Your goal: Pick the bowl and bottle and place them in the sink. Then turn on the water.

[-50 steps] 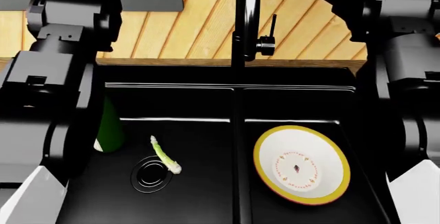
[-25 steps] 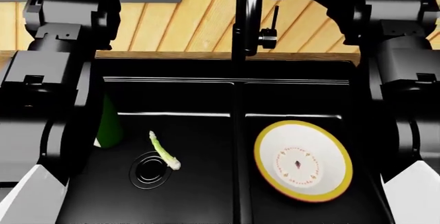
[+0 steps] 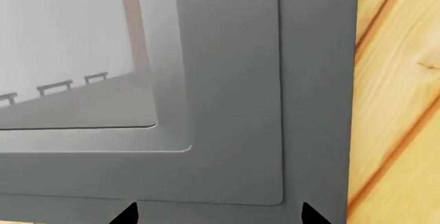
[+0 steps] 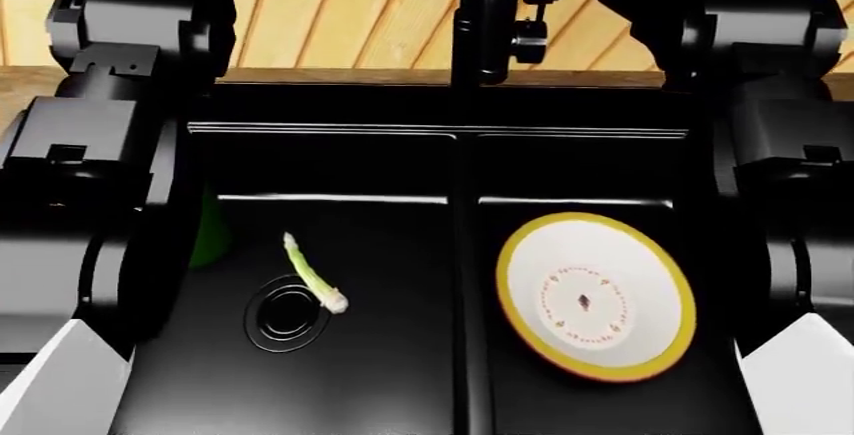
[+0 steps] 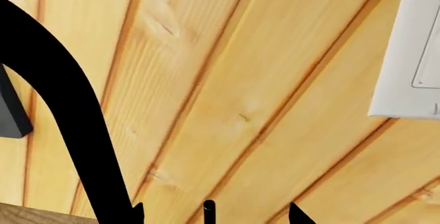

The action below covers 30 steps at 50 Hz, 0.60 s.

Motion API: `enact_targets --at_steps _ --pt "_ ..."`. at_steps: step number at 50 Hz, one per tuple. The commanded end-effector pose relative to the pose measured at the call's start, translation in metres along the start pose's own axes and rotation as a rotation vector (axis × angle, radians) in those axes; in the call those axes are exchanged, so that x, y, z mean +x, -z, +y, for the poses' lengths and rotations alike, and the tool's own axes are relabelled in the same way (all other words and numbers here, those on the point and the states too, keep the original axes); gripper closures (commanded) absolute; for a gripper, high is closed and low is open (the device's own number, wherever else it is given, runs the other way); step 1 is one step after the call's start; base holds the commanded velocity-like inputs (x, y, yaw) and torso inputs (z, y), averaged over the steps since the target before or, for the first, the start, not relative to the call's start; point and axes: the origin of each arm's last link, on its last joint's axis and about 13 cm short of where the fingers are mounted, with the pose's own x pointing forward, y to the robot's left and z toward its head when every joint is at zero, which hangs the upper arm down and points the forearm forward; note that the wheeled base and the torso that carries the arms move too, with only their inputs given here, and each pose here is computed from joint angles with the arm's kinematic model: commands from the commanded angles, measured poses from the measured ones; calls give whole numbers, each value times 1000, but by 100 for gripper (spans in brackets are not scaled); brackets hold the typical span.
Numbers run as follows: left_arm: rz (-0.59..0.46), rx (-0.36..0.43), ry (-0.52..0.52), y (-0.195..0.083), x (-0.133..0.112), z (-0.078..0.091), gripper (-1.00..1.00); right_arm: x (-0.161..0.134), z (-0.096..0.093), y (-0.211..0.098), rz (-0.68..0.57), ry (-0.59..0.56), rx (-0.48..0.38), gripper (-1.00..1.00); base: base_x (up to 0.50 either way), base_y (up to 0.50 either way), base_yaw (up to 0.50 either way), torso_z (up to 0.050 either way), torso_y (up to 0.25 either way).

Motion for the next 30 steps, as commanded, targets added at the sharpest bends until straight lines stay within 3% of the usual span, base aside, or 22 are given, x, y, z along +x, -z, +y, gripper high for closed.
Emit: enact_targets --at_steps 1,30 --pt "82 17 43 17 -1 5 -100 0 -1 0 -10 -1 -5 -100 0 0 0 0 -100" --pt "82 20 53 16 -1 5 -100 0 -1 1 -4 2 0 -100 0 0 0 0 -99"
